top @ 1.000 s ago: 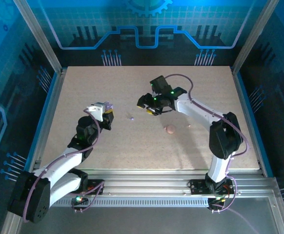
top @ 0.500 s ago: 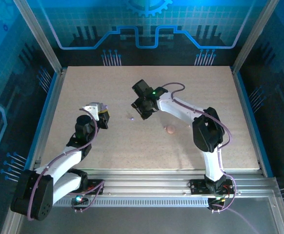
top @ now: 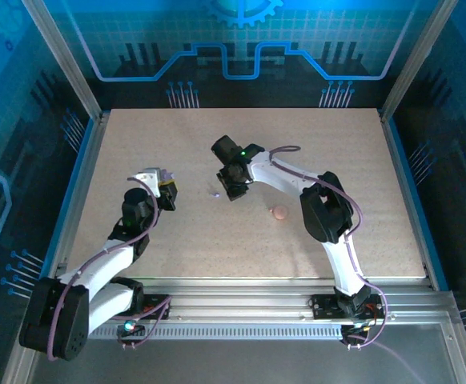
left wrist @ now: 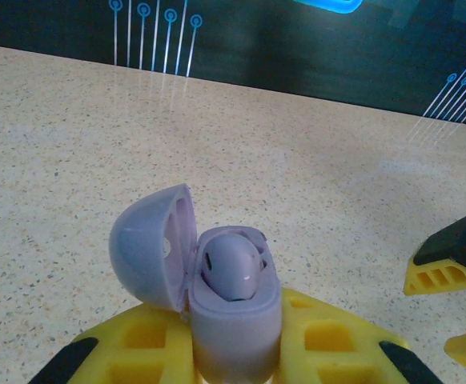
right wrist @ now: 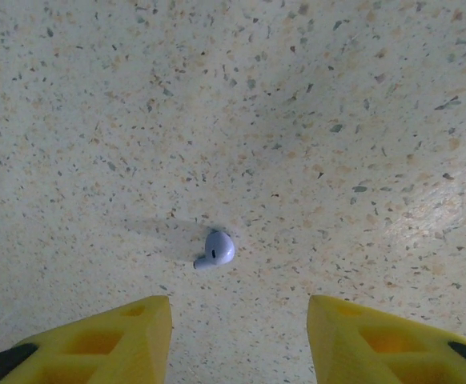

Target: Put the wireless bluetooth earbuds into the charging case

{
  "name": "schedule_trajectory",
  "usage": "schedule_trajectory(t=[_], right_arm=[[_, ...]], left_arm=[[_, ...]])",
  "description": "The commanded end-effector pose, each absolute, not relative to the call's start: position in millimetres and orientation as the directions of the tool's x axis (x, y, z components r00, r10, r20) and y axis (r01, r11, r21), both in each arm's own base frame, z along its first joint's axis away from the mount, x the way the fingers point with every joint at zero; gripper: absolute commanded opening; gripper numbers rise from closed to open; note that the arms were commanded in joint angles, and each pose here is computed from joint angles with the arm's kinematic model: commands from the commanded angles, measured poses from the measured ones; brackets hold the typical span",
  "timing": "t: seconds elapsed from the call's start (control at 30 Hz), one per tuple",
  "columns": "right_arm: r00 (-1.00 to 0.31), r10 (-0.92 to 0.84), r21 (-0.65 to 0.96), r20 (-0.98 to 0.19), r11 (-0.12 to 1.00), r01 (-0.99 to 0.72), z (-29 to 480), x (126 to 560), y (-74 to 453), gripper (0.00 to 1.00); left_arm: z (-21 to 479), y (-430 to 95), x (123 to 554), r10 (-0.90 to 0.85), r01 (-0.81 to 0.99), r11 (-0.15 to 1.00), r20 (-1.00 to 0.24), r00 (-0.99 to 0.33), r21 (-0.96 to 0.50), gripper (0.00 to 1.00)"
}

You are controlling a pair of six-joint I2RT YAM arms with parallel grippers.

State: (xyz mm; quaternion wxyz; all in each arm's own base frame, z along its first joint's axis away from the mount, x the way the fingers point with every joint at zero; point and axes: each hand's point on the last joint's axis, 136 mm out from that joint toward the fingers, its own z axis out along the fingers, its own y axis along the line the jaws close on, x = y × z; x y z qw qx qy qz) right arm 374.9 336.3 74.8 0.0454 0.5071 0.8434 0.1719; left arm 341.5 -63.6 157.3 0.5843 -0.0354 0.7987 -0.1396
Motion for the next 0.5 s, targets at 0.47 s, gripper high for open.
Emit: schedule_trajectory(t=[0.47], right_arm=[[-0.414,0.899,0.236,0.142,0.375,0.896,25,379,358,0.43]], left_arm=[[174,-50,357,-0.274,0.080,0.949,-0.922,-0.273,-0.305,0.16]])
